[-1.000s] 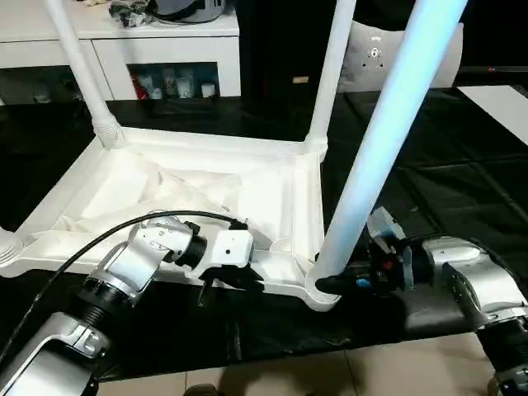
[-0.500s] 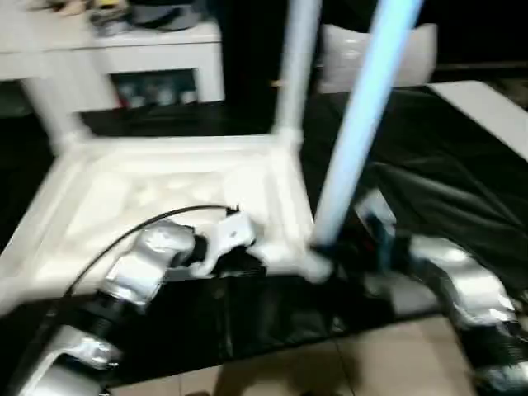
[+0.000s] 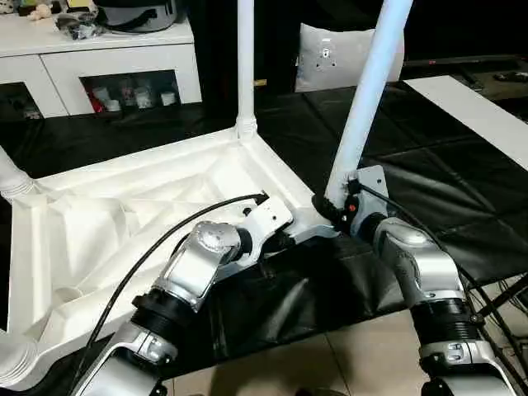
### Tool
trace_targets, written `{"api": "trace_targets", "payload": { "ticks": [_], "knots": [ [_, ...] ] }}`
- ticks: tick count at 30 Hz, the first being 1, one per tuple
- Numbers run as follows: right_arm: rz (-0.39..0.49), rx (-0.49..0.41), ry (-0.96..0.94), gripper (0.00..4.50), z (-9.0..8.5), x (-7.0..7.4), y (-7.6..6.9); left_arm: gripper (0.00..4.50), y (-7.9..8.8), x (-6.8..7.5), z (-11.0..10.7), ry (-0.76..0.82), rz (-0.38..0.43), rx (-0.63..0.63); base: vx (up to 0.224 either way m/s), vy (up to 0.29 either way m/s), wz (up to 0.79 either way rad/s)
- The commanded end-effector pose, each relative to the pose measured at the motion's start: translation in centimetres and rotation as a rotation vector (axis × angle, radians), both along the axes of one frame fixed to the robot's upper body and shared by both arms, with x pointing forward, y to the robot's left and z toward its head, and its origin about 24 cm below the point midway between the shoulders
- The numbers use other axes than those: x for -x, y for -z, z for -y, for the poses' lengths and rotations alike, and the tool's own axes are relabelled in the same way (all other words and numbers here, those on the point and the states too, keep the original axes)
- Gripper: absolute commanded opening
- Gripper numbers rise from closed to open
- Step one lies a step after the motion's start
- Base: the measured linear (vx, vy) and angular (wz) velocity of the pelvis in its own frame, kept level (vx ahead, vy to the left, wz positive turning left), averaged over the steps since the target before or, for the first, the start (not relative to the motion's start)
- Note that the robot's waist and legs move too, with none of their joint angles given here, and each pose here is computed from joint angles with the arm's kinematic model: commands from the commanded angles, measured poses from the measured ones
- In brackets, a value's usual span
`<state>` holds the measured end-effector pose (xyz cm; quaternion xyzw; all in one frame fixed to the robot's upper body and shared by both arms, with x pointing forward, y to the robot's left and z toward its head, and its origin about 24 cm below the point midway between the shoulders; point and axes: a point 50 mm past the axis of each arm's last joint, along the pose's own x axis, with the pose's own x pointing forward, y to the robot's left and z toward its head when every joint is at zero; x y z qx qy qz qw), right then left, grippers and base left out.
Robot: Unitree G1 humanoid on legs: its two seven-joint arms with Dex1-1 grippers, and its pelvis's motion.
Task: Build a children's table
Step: Rotate leg to tighten
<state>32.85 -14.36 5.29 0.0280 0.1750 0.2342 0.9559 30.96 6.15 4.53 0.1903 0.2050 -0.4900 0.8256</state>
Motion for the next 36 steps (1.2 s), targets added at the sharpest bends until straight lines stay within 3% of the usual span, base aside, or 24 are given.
{"api": "trace_targets", "payload": {
  "ticks": [1,9,13,17,21,22,25,36],
  "knots": [
    [-0.005,-0.038,-0.157,3.14,-0.7,1.1,0.5,0.00,-0.6,0.1,0.1,0.092,0.072,-0.023,0.000,0.000,0.00],
    [0.039,0.016,-0.420,3.74,3.7,2.8,-1.0,0.00,-0.3,1.1,-3.4,0.308,0.044,-0.095,0.000,0.000,0.00],
    [0.019,0.024,-0.500,4.07,4.4,3.2,-1.4,0.00,-0.4,1.5,-4.0,0.381,0.038,-0.096,0.000,0.000,0.00],
    [-0.014,0.024,-0.706,4.07,4.8,4.3,-2.1,0.00,-0.5,2.4,-5.2,0.548,0.011,-0.101,0.000,0.000,0.00],
    [-0.008,0.027,-0.787,4.07,4.6,4.5,-2.2,0.00,-0.6,2.8,-5.6,0.629,-0.014,-0.121,0.000,0.000,0.00],
    [-0.006,0.026,-0.804,3.81,4.5,4.6,-2.2,0.00,-0.6,2.9,-5.6,0.649,-0.020,-0.124,0.000,0.000,0.00],
    [-0.046,-0.031,-0.916,3.68,3.8,5.3,-2.1,0.00,-0.9,3.6,-5.7,0.762,-0.061,-0.131,0.000,0.000,0.00],
    [-0.066,-0.096,-1.016,2.78,2.9,6.3,-1.9,0.00,-1.0,3.4,-5.7,0.809,-0.051,-0.149,0.000,0.000,0.00]
  ]
}}
